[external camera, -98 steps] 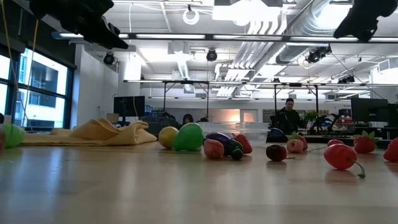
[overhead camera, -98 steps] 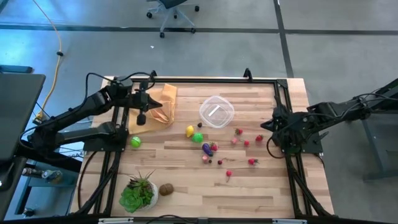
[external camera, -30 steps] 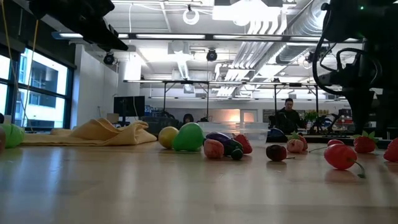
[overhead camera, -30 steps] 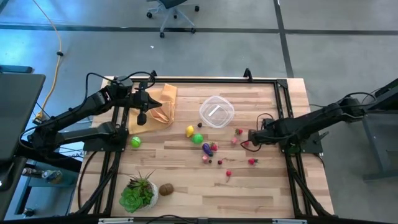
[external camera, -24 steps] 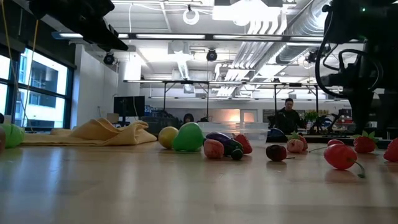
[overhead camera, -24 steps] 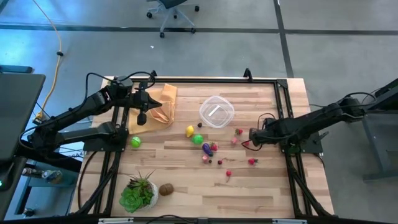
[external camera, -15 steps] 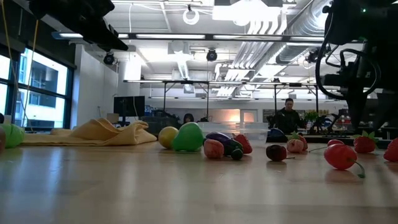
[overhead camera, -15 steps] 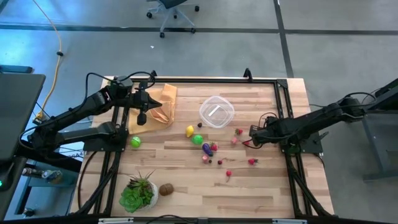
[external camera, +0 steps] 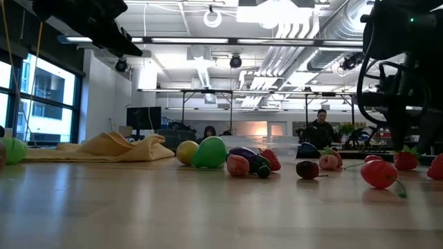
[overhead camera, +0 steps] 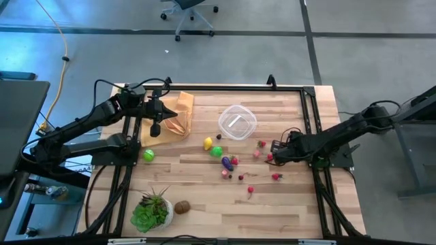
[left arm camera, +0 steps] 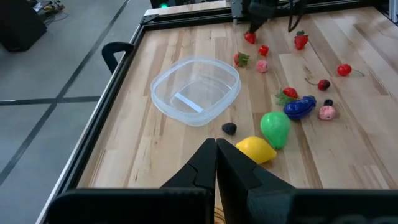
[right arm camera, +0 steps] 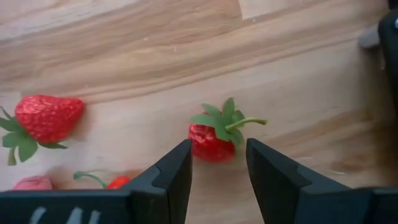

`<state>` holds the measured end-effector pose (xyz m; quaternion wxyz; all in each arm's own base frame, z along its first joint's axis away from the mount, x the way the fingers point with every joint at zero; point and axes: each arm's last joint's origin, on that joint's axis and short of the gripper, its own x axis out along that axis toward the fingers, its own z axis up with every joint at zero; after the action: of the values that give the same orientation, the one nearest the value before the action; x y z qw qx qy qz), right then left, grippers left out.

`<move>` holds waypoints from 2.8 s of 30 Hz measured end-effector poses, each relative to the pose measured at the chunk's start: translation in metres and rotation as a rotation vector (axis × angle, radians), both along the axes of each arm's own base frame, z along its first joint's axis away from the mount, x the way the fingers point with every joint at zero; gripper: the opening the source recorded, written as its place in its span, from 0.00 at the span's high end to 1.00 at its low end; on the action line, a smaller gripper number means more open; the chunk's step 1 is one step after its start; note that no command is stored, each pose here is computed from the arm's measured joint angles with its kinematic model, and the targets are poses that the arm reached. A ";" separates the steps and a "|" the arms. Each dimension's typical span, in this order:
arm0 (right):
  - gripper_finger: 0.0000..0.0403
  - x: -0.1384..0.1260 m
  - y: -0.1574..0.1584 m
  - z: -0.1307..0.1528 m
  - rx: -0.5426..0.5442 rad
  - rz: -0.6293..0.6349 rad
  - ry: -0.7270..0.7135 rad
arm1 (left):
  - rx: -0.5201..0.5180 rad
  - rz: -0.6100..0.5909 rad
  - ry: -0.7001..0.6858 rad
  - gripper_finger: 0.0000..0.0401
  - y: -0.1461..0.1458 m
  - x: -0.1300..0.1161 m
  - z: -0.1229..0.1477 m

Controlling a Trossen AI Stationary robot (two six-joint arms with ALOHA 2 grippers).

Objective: Pick and placing Produce into tupperware
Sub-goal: Put the red strawberry into the transparent container

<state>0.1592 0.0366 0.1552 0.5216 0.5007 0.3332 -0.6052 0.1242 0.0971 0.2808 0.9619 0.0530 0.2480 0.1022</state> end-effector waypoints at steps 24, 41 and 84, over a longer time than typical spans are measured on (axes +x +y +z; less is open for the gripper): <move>0.48 0.007 0.007 -0.018 -0.096 -0.083 0.022 | 0.001 0.000 0.000 0.99 0.000 0.000 0.000; 0.39 0.007 0.007 -0.025 -0.122 -0.106 0.060 | 0.000 -0.001 0.000 0.99 0.000 0.000 0.000; 0.69 0.027 0.011 -0.011 -0.223 0.046 0.035 | 0.000 0.000 0.000 0.99 0.000 0.000 0.000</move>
<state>0.1864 0.0471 0.1444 0.5819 0.4211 0.2844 -0.6349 0.1242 0.0971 0.2809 0.9619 0.0532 0.2478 0.1021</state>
